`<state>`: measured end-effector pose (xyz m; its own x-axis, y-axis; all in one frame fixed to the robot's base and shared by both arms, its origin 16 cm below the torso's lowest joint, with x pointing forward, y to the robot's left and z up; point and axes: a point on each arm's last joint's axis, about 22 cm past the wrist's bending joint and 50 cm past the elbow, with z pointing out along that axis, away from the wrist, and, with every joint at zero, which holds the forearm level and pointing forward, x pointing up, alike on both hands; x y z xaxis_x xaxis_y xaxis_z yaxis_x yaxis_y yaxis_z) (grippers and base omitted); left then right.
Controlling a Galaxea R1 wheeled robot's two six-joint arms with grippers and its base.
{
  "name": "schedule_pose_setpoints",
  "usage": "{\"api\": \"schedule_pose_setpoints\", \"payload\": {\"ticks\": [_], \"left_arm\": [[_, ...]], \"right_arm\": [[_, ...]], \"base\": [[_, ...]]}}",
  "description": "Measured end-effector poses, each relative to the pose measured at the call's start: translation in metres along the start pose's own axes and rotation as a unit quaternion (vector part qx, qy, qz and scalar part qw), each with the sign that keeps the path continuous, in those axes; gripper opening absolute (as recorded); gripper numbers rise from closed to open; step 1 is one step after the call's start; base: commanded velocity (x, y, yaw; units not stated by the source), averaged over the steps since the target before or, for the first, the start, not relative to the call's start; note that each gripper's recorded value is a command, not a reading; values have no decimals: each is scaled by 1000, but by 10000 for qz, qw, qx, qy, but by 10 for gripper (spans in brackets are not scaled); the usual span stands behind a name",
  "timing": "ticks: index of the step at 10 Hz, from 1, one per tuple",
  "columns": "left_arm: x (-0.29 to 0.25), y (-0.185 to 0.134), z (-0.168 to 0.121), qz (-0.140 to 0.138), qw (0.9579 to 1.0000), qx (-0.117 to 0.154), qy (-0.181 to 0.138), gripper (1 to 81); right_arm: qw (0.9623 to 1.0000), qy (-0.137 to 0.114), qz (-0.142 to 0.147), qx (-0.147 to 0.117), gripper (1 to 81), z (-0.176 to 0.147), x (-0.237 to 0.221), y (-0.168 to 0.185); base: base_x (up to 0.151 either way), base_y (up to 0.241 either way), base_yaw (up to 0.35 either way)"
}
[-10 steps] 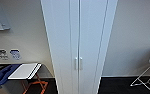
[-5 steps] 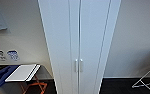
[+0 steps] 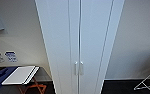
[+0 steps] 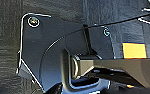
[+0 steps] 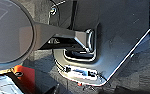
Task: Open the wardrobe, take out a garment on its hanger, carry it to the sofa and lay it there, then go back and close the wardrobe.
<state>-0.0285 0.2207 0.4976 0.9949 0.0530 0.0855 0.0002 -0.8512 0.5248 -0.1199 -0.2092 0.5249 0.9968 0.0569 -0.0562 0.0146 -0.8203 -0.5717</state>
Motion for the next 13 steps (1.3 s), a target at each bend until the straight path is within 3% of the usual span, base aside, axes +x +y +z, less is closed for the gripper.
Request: {"api": "schedule_pose_setpoints", "payload": {"ticks": [13], "left_arm": [[-1, 8, 4, 2, 10000, -57, -6, 811]], "right_arm": [[10000, 52, -28, 74, 811, 6, 10, -9]], "base": [[89, 0, 0]]}}
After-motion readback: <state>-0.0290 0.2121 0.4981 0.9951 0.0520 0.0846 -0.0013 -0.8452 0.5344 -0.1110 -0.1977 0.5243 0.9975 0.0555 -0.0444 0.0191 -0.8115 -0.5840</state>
